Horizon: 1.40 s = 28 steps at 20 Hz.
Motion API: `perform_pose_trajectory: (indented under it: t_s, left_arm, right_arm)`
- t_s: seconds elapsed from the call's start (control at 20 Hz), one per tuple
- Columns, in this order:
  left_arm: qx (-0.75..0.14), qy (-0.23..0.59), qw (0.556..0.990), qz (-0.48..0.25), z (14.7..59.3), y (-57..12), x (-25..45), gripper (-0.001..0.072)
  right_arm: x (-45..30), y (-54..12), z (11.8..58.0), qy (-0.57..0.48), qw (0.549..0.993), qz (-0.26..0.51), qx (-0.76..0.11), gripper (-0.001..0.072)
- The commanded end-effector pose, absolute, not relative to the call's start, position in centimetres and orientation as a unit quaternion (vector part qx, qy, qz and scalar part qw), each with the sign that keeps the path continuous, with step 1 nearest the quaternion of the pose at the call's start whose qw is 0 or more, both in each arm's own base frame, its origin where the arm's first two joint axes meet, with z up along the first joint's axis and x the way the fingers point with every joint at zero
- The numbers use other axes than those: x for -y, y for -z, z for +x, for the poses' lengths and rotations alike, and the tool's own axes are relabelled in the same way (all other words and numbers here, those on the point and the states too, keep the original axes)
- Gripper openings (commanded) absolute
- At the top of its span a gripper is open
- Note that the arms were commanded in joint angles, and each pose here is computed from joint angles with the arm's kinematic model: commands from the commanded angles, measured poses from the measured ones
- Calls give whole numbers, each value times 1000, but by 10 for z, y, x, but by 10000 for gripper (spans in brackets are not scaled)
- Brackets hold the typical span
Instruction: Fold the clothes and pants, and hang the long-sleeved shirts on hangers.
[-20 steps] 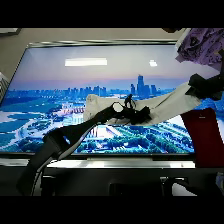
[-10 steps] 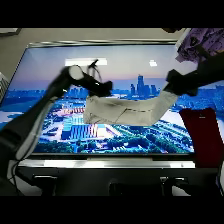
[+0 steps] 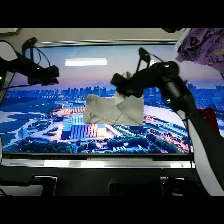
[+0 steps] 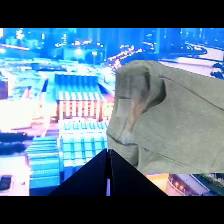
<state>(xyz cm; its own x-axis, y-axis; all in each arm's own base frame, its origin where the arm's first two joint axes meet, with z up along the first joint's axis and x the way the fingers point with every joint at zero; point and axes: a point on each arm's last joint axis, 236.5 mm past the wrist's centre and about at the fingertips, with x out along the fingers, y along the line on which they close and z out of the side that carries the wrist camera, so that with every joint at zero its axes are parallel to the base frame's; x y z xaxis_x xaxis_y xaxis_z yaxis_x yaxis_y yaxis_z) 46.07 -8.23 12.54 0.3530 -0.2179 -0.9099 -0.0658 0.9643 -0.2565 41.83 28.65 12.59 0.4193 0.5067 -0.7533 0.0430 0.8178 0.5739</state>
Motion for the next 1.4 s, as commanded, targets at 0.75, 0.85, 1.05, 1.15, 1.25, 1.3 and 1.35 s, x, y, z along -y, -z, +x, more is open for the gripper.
perform_pose_trajectory:
  t_s: [0.75, 0.85, 1.05, 1.15, 1.25, 1.3, 1.35]
  left_arm:
    - [-585, 33, 803, -113, 459, -113, 60, 18]
    - [-586, 33, 802, -113, 460, -111, 60, 18]
    - [-586, 33, 802, -113, 460, -111, 60, 18]
    - [-587, 33, 801, -113, 460, -111, 60, 18]
    - [-587, 33, 801, -113, 460, -111, 60, 18]
    - [-587, 33, 801, -113, 460, -111, 60, 18]
    - [-587, 33, 801, -113, 460, -111, 60, 18]
  right_arm:
    - [-398, -26, 429, -171, 763, 313, -540, 32]
    - [-408, -20, 433, -175, 758, 331, -535, 42]
    - [-416, -26, 438, -186, 752, 354, -524, 394]
    - [-418, -44, 439, -208, 762, 344, -509, 481]
    - [-408, -67, 441, -218, 763, 333, -509, 483]
    - [-396, -76, 441, -217, 760, 322, -521, 496]
    - [-377, -85, 443, -217, 760, 305, -531, 539]
